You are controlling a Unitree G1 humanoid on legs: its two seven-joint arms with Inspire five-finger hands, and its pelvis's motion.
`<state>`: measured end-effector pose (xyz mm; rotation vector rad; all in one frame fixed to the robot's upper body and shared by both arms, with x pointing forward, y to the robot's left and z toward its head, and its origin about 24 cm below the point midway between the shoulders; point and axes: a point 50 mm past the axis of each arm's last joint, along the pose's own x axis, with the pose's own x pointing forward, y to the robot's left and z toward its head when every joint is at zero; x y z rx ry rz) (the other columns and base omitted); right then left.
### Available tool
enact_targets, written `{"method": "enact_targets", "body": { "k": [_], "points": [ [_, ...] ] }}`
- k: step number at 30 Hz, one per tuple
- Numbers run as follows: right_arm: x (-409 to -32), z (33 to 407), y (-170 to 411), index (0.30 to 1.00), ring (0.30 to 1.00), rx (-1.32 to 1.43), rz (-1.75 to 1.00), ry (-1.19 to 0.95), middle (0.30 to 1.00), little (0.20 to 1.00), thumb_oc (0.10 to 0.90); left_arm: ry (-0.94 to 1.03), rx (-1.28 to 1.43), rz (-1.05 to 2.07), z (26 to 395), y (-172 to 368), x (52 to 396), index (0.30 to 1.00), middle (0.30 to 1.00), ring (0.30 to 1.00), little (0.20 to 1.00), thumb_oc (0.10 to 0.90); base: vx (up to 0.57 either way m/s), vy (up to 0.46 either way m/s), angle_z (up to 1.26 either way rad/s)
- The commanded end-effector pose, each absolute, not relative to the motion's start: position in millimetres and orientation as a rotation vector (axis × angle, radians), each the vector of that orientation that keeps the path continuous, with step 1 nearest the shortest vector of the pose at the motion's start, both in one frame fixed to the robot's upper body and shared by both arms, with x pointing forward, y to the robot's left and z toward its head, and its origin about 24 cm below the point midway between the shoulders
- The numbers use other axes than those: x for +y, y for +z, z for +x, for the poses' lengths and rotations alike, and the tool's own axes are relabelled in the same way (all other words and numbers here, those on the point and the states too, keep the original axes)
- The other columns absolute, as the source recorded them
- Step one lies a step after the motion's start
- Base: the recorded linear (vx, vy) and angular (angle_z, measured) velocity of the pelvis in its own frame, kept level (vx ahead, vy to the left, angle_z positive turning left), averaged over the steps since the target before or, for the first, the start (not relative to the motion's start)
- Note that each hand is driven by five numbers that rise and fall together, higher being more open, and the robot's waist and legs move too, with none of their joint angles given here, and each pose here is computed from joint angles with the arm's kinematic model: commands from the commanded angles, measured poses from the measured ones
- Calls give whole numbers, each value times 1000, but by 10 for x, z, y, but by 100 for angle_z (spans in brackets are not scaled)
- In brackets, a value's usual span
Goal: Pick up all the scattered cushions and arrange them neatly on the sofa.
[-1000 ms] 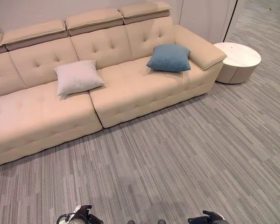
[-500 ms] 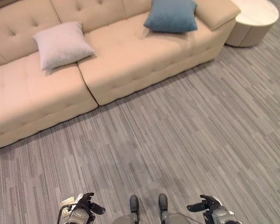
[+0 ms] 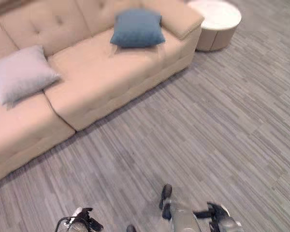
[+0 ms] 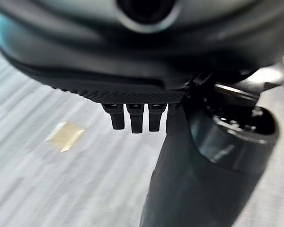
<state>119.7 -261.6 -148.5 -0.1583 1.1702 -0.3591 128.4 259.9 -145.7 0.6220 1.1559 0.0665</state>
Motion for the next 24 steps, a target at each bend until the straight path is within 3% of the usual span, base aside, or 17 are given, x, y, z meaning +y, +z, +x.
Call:
{"method": "enact_targets", "body": {
  "k": [1, 2, 3, 5, 7, 12, 18, 24],
  "points": [
    [-2955, 1428, -1272, 900, 900, 1031, -146, -551, 900, 900, 800, 108, 1024, 681, 1641, -1292, 2661, 900, 900, 900, 900, 800, 160, -226, -147],
    [-2996, 1501, -1220, 900, 900, 988, -147, -606, 900, 900, 800, 66, 997, 736, 1483, -1376, 2534, 900, 900, 900, 900, 800, 247, -158, -193],
    [-2997, 1548, -1197, 900, 900, 974, -204, -580, 900, 900, 800, 79, 974, 745, 1640, -1323, 2509, 900, 900, 900, 900, 800, 244, -101, -187],
    [-2774, 1696, -1210, 900, 900, 922, -220, -536, 900, 900, 800, 23, 888, 746, 1773, -1356, 2053, 900, 900, 900, 900, 800, 489, -46, -113],
    [-2635, 1786, -1207, 900, 900, 889, -252, -490, 900, 900, 800, 12, 861, 767, 1815, -1345, 1979, 900, 900, 900, 900, 800, 562, 36, -88],
    [-2539, 1796, -1220, 900, 900, 876, -315, -455, 900, 900, 800, 70, 853, 756, 1828, -1331, 1990, 900, 900, 900, 900, 800, 442, 43, -108],
    [-2385, 1480, -1411, 900, 900, 1001, -320, -428, 900, 900, 800, 170, 1105, 790, 1150, -1551, 2236, 900, 900, 900, 900, 800, 607, 157, -75],
    [-2421, 1484, -1397, 900, 900, 993, -332, -435, 900, 900, 800, 270, 1276, 815, 768, -1583, 2464, 900, 900, 900, 900, 800, 416, 141, -5]
  ]
}}
